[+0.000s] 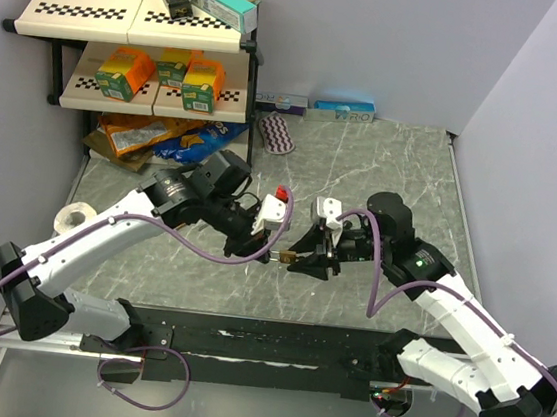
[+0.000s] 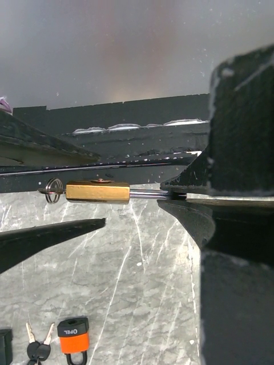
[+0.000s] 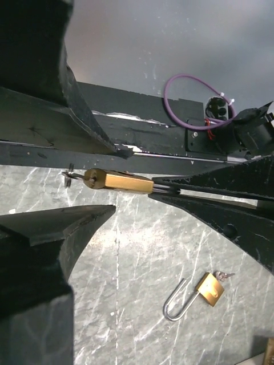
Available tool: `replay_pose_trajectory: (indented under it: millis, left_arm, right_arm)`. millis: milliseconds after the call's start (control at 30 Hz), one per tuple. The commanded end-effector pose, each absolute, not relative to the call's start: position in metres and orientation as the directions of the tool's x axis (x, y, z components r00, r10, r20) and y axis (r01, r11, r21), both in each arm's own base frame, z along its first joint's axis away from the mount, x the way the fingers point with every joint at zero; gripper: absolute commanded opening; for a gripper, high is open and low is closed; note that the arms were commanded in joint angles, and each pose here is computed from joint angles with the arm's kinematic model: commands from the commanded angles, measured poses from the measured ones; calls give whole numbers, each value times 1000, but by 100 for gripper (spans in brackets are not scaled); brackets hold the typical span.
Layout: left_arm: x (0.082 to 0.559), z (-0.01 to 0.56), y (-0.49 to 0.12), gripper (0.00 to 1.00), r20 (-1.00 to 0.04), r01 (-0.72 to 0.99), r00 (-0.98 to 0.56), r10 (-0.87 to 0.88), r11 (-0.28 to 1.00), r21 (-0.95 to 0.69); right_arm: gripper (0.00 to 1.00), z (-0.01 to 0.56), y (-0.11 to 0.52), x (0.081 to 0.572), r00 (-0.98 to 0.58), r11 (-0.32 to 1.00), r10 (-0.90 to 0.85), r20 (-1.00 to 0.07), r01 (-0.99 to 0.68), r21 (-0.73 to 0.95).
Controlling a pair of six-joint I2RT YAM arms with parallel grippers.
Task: Lock with the key
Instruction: Lock the lock.
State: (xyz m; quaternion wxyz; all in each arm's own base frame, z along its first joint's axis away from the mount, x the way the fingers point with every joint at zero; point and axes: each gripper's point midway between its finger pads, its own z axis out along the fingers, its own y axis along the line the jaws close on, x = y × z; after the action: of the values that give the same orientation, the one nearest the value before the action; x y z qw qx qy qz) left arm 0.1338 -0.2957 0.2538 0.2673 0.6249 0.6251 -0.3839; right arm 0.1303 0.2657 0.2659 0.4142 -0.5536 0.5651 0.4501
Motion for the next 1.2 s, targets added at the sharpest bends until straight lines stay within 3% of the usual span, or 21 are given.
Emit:
replay_pose_trajectory:
  millis: [0,300,433,500,600,633,733,800,933,1067,1167]
  left_arm:
    - [133,275,-307,1,-849,987,-44,526,-110,-119]
    - [133,270,-309,1,-835,984,-75,545,-94,-149]
    - [133,267,-308,1,-826,984,-71,559,-96,-150]
    - [133,267,-307,1,-825,984,-68,561,-98,-148]
    - [141,269,-306,36,-835,987,-102,540,-49,-153]
    - [148,265,-301,55,-832,980,-170,528,4,-198]
    - [157,283,-284,68,-882,961,-266,389,36,-274]
    - [164,294,-278,69,-916,967,-251,313,34,-253]
    - [149,298,-267,65,-944,969,-241,226,6,-246]
    - [153,314,-273,56,-951,959,-283,123,58,-278]
    - [148,325,-280,57,-960,962,-270,78,67,-265]
  right_arm:
    - [47,274,271,129,-1,-48,-221,-975,-999,12]
    - [31,265,273,129,20,-55,-268,-963,-998,-6]
    - [0,263,272,127,26,-61,-281,-959,-998,-9]
    - [0,264,273,128,23,-55,-276,-961,-998,-8]
    - [0,271,274,128,9,-48,-245,-970,-999,3]
    - [0,274,274,129,4,-42,-233,-972,-999,6]
    - [0,293,270,136,-29,-18,-154,-988,-999,33]
    - [0,305,265,130,-82,-49,-103,-991,-995,87]
    - [0,336,264,117,-26,-112,12,-1000,-993,25]
    - [0,341,264,113,-39,-121,37,-999,-992,34]
    - [0,344,264,114,-36,-122,48,-998,-992,30]
